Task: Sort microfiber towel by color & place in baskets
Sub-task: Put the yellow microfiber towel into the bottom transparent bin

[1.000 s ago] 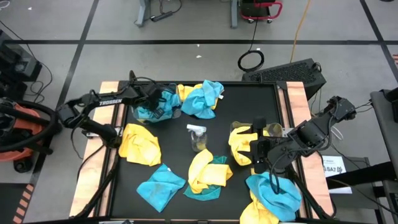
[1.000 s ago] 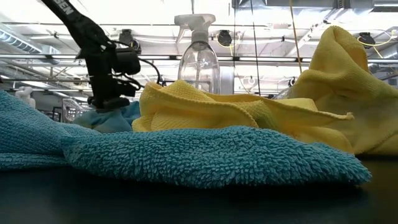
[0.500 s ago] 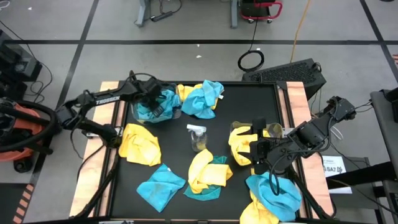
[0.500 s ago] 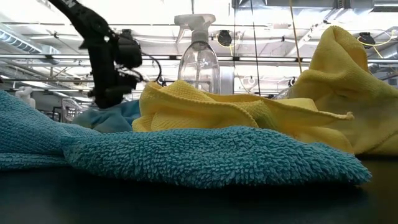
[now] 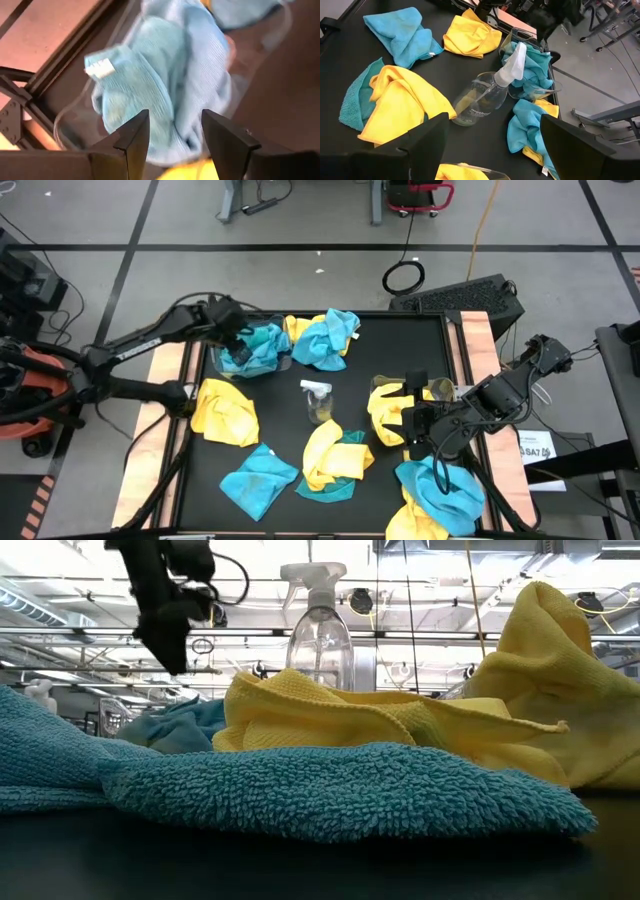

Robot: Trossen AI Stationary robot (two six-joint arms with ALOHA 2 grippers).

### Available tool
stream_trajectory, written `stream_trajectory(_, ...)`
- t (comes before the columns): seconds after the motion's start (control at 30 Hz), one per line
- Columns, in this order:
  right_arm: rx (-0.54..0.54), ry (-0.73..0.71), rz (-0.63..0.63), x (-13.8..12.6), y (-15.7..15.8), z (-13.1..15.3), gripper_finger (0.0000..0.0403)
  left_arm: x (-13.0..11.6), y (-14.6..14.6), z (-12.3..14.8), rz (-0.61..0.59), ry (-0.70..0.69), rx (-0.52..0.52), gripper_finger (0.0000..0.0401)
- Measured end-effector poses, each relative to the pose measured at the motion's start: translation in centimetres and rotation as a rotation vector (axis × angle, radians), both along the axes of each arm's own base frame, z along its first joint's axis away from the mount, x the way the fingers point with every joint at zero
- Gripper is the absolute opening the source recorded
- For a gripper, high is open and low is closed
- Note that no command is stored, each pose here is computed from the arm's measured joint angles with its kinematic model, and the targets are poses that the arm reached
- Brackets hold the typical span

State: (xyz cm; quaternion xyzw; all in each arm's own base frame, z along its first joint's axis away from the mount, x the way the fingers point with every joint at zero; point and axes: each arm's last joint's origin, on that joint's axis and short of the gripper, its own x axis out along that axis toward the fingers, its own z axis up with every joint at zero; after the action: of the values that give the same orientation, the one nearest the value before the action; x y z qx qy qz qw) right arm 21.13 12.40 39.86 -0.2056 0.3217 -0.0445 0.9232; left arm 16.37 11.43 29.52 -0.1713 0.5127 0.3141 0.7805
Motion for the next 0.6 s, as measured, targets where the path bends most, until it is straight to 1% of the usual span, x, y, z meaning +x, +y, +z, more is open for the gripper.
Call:
stream_trajectory(0.13,-0.003,0.0,0.002,0.0,0.0,0.0,0.0306,-0.9,-2.4,0.8,-0.035,0.013,-0.034,0.0187)
stream_trajectory(0.3,-0.007,0.001,0.005,0.0,0.0,0.0,0.0306,-1.6,-5.5,0.9,-0.076,0.056,-0.183,0.0187)
stream_trajectory(0.37,-0.009,0.001,0.007,0.0,0.0,0.0,0.0306,-1.5,-6.7,0.9,-0.094,0.067,-0.224,0.0187)
stream_trajectory(0.6,-0.009,0.001,0.007,0.0,0.0,0.0,0.0306,-0.7,-10.4,0.8,-0.166,0.077,-0.268,0.0187)
